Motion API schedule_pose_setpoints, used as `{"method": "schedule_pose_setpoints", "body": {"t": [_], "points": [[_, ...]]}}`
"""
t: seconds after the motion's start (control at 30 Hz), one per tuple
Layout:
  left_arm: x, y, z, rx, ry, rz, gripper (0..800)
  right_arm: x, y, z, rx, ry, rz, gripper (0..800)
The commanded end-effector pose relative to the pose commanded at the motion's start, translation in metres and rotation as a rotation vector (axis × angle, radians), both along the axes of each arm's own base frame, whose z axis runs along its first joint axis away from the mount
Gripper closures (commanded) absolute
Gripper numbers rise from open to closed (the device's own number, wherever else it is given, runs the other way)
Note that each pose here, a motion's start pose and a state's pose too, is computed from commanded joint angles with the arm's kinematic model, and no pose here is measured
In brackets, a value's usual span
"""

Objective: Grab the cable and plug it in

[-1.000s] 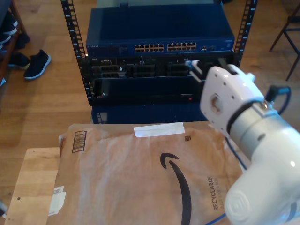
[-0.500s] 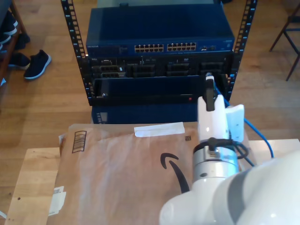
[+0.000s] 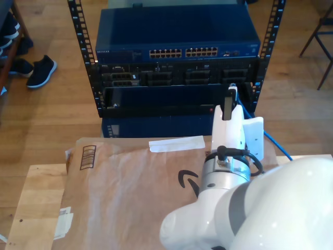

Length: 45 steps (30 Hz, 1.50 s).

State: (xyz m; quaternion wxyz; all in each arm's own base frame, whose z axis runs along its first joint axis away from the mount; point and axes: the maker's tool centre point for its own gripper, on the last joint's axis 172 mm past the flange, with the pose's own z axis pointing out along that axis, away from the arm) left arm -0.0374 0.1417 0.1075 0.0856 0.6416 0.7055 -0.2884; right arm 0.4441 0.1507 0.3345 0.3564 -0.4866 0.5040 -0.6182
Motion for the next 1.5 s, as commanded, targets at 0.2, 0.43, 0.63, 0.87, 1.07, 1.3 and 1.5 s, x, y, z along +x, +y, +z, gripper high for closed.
{"method": "schedule_pose_setpoints", "body": {"t": [0.2,0.43,0.63,0.87,1.07,1.3,1.5], "points": [[-0.003,-0.022,-0.009,-0.036,-0.078,0.012,0,0.009,0.010,0.008,0.025,-0.015,0.001,800],[-0.008,-0.030,-0.047,0.007,-0.142,-0.008,0,0.011,0.012,-0.016,-0.026,0.023,-0.009,800],[-0.012,-0.016,-0.077,0.132,-0.178,0.011,0,0.013,0.009,-0.025,-0.020,0.044,-0.029,800],[-0.011,-0.016,-0.077,0.131,-0.178,0.015,0,0.032,0.033,-0.034,0.007,0.042,-0.020,800],[-0.011,-0.016,-0.077,0.131,-0.178,0.015,0,0.039,0.046,-0.014,0.044,0.000,-0.012,800],[-0.011,-0.017,-0.078,0.129,-0.178,0.015,0,0.039,0.055,-0.017,0.007,0.025,0.005,800],[-0.011,-0.016,-0.077,0.131,-0.178,0.015,0,0.031,0.061,-0.044,-0.035,0.086,0.031,800]]}}
